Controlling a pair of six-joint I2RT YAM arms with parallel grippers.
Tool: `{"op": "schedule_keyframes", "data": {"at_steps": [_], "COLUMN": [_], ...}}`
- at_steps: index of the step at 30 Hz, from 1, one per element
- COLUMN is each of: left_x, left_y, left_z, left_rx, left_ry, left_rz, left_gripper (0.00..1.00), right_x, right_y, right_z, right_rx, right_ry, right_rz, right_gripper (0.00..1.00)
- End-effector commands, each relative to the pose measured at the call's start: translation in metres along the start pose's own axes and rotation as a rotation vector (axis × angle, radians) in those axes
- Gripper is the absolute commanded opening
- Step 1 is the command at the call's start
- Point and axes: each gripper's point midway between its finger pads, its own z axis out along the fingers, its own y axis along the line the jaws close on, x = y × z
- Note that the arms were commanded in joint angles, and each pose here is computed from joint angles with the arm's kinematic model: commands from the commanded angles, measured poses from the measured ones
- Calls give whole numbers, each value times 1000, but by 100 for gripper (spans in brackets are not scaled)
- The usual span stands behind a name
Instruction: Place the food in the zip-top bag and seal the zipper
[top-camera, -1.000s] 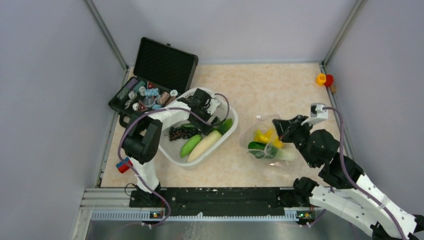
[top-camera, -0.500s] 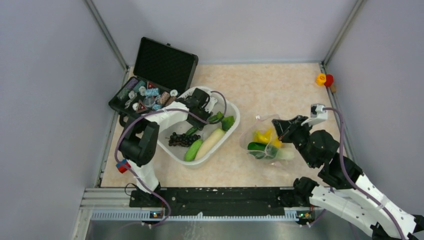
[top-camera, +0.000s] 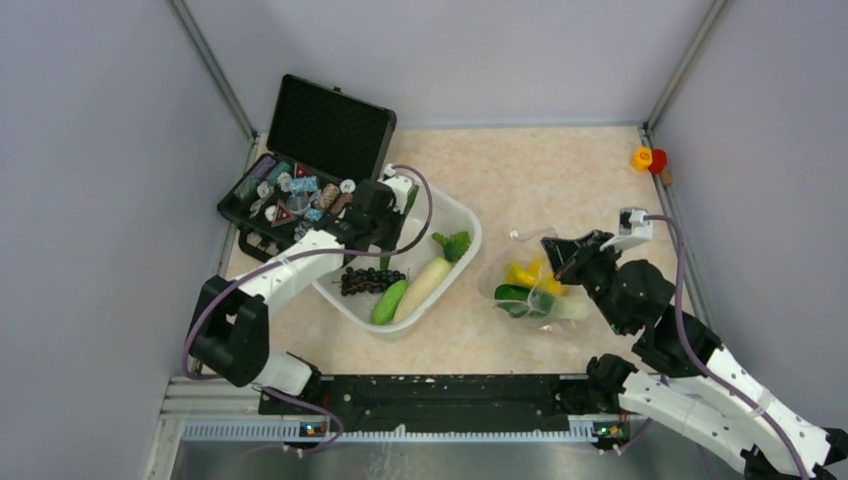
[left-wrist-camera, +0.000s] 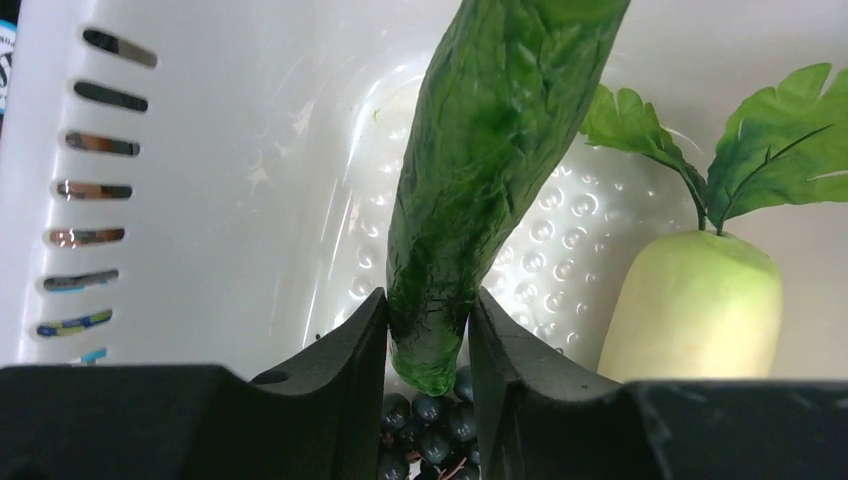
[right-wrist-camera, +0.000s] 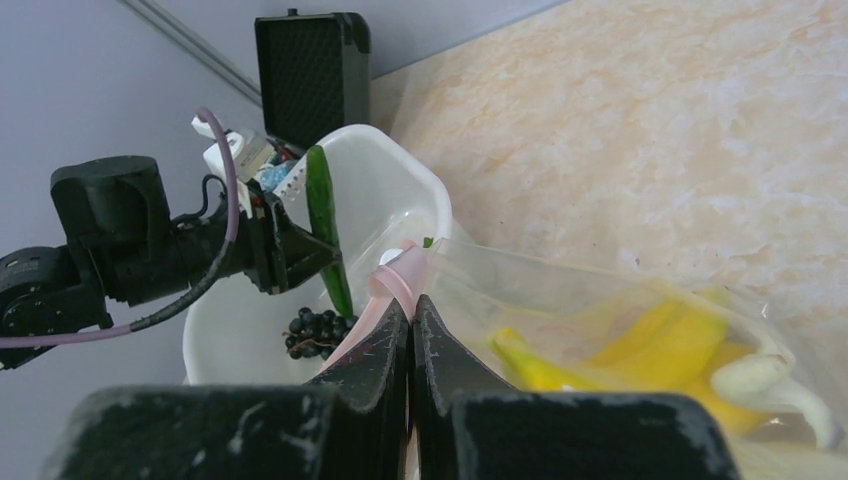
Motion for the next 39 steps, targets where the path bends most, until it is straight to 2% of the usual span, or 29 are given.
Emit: {"op": "schedule_keyframes", "data": {"at_steps": [1,9,19,29,33,39], "left_x": [-25,-56,-87,-126,-129,-129], "left_y": [-2,-10,-10,-98,-109,-131], "left_z": [-16,-60,-120,-230,-254,-262], "left_rx": [9,74,110,724,866,978], "left_ry": [-143,-370,-587,-895,-1012,-1048], "left_rz": [-64,-136,-192,-138,-184,-190], "left_gripper": [35,32,31,36,36,35], "right_x": [-2,6,11,16,20,25], "right_y": [11,14,16,22,29,35], "right_z": [5,13,17,24,27,29], "right_rx": [-34,-38,-42,-64,-94,-124], "right_ry": [-14,7,18,24,34,48], "right_rz": [32,28,29,39,50,78], "right_gripper": [0,0,0,0,0,0]}}
